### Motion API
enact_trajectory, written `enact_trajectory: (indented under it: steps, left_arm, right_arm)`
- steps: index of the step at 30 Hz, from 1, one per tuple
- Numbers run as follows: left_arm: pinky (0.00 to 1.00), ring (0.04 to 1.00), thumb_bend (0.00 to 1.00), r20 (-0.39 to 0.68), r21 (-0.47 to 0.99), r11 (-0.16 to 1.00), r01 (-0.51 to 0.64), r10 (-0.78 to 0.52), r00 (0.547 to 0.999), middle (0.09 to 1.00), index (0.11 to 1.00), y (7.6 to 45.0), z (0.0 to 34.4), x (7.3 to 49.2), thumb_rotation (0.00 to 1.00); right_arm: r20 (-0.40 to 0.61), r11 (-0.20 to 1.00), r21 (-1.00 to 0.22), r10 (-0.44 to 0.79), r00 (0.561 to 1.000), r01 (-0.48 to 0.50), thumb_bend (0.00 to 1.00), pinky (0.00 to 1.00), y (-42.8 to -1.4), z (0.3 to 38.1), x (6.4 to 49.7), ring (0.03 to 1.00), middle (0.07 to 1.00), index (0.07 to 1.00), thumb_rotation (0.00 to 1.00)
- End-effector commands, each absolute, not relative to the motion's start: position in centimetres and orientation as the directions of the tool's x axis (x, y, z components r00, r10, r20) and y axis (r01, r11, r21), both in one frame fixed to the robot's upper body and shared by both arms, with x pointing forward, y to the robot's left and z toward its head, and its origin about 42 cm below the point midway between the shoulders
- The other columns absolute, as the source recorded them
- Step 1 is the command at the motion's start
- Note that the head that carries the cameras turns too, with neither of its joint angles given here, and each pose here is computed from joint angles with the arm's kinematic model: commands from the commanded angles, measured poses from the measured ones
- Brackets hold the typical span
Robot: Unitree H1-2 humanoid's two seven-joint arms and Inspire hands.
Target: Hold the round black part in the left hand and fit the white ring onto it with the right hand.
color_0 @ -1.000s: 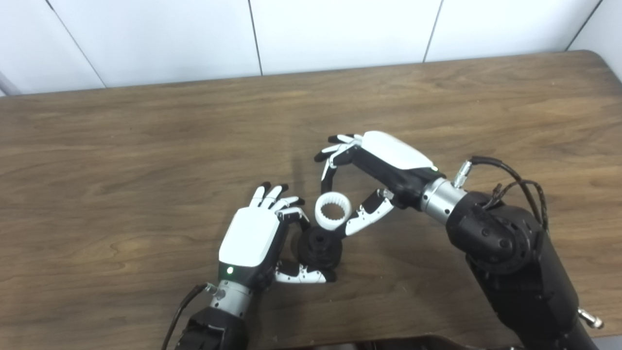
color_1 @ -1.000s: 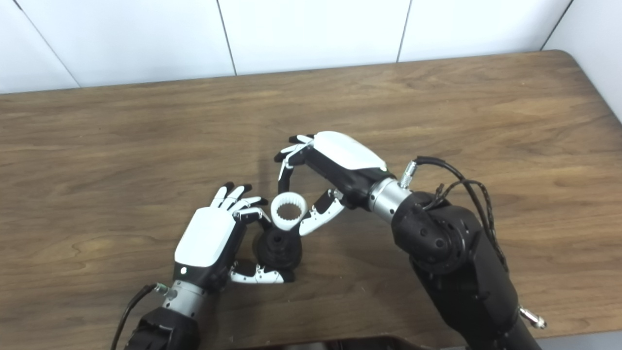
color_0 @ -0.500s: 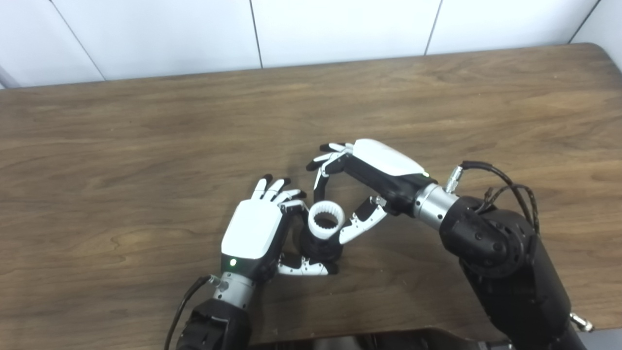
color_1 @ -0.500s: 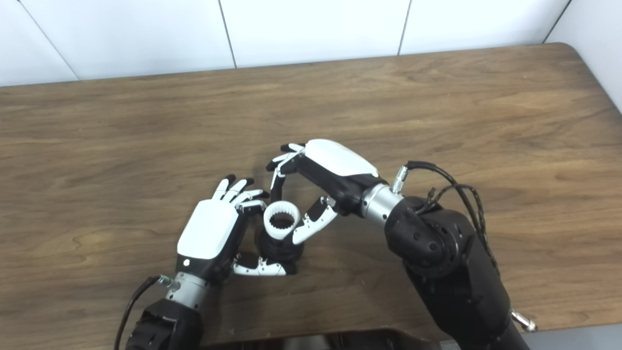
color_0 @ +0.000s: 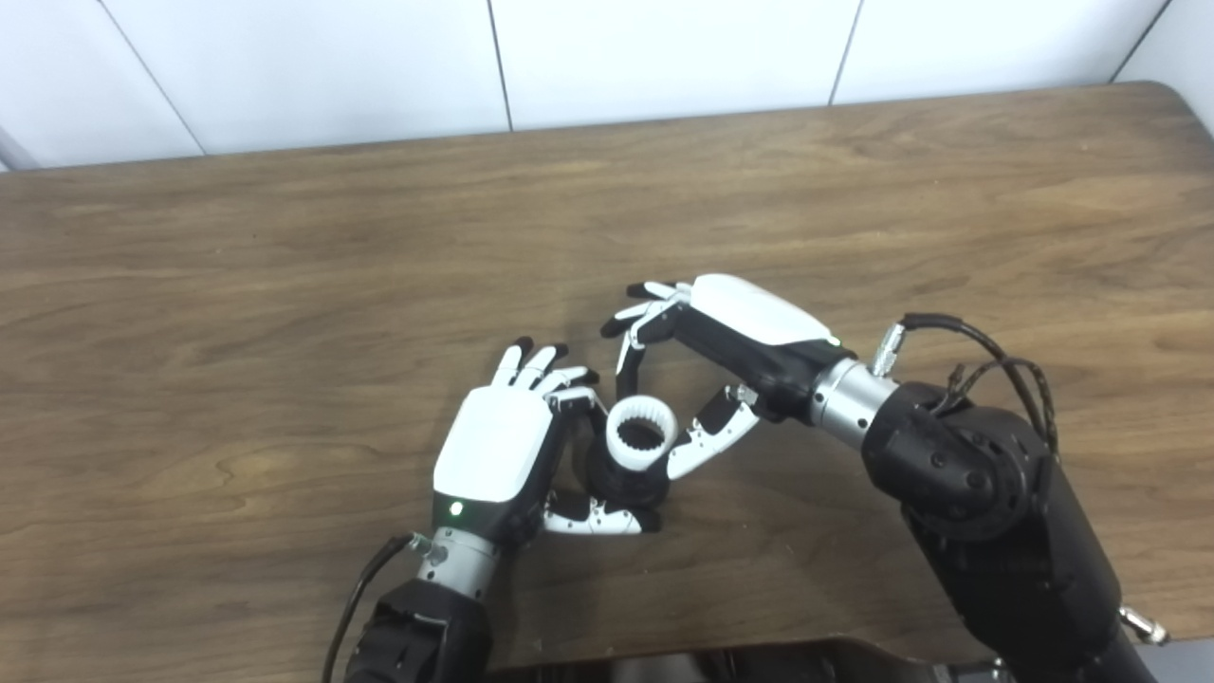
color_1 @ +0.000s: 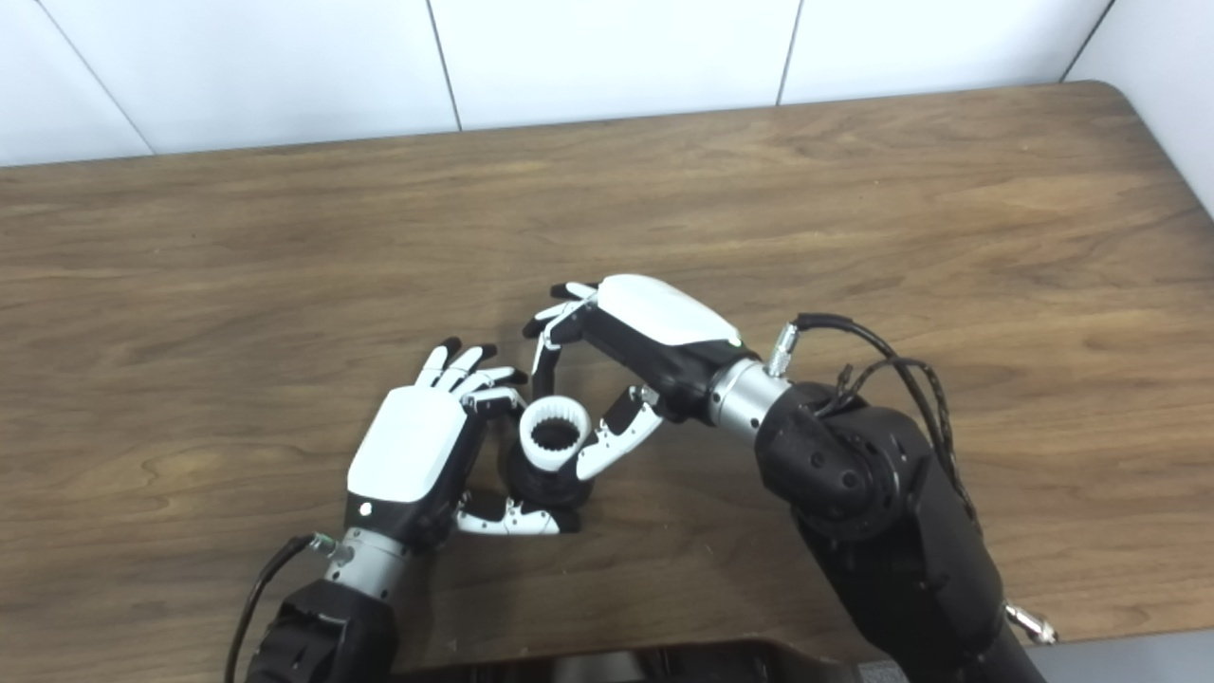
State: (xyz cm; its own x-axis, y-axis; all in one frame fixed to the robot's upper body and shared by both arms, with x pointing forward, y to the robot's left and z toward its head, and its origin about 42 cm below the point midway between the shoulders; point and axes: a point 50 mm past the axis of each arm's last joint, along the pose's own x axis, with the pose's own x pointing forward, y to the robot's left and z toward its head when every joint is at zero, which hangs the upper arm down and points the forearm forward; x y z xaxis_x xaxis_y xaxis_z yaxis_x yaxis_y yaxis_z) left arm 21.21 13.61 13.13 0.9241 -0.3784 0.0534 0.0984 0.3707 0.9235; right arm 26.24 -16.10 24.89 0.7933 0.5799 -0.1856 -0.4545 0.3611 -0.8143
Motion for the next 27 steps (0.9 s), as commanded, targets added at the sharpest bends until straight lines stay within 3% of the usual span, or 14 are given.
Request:
enact_trajectory:
  steps: [1,27]
  left_arm:
    - [1.0,0.92,0.52,0.086,0.925,0.374,0.069,-0.382,0.92,0.793,0.484,13.1,13.9,21.7,0.05]
    - [1.0,0.923,0.52,0.105,0.922,0.383,0.053,-0.38,0.919,0.793,0.484,12.6,14.2,21.7,0.05]
  right_arm:
    - [-0.134,0.353,-0.843,0.592,0.794,-0.406,0.52,1.0,-16.1,26.0,26.3,0.973,0.837,0.484,0.13]
    - [-0.141,0.332,-0.852,0.599,0.788,-0.405,0.52,1.0,-15.5,24.9,26.5,0.973,0.838,0.484,0.13]
